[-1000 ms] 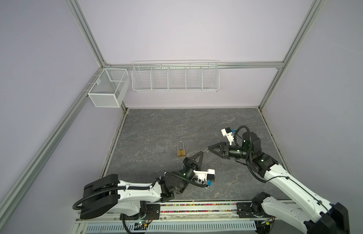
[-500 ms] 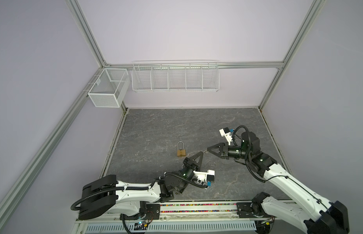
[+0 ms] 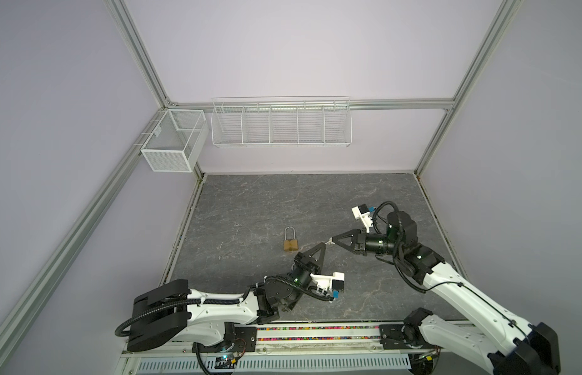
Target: Unlock with the key
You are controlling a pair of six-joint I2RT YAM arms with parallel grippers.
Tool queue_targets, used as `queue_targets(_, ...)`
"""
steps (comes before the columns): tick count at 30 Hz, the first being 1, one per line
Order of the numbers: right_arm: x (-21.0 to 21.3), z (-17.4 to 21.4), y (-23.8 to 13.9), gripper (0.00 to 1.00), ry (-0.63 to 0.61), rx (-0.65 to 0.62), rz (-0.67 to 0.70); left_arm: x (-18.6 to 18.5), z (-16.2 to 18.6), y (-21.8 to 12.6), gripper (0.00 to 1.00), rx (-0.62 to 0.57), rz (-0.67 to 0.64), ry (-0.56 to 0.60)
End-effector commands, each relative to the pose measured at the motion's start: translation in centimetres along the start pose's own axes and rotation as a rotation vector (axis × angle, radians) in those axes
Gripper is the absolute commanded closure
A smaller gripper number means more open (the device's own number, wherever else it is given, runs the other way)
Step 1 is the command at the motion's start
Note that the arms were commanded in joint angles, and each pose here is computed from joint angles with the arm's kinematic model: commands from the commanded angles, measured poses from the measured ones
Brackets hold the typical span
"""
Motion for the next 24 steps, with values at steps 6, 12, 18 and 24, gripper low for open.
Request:
queue_targets(6, 0.5, 0.0, -1.6, 0.94, -0.060, -0.114, -0.043, 2.1, 1.2, 0.5, 0.17, 0.138, -0.108, -0.169)
queue_targets(12, 0.3, -1.0, -3.2, 0.94, -0.193, -0.361, 0.040, 2.8, 3.4, -1.4, 0.01, 0.221, -0.193, -0.421)
queue_targets(18, 0.7, -1.0, -4.2, 0.94, -0.299, -0.475, 0.040, 5.2, 6.8, -1.7, 0.01, 0.327, -0.097, -1.003)
queue_targets(24, 0.1, 0.1, -6.2, 0.94, -0.346, -0.611, 0.028, 7.4, 12.1, -2.4, 0.01, 0.123, 0.080, -1.852)
Point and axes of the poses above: each gripper's point midway between its finger pads, its own y axis out along the fingers, its own x axis along the line the jaws close on, z = x × y, the point moved 10 cm from there along -y, back along the fingers, and after that the axes turned 15 degrees about y, right-handed, at the moved point
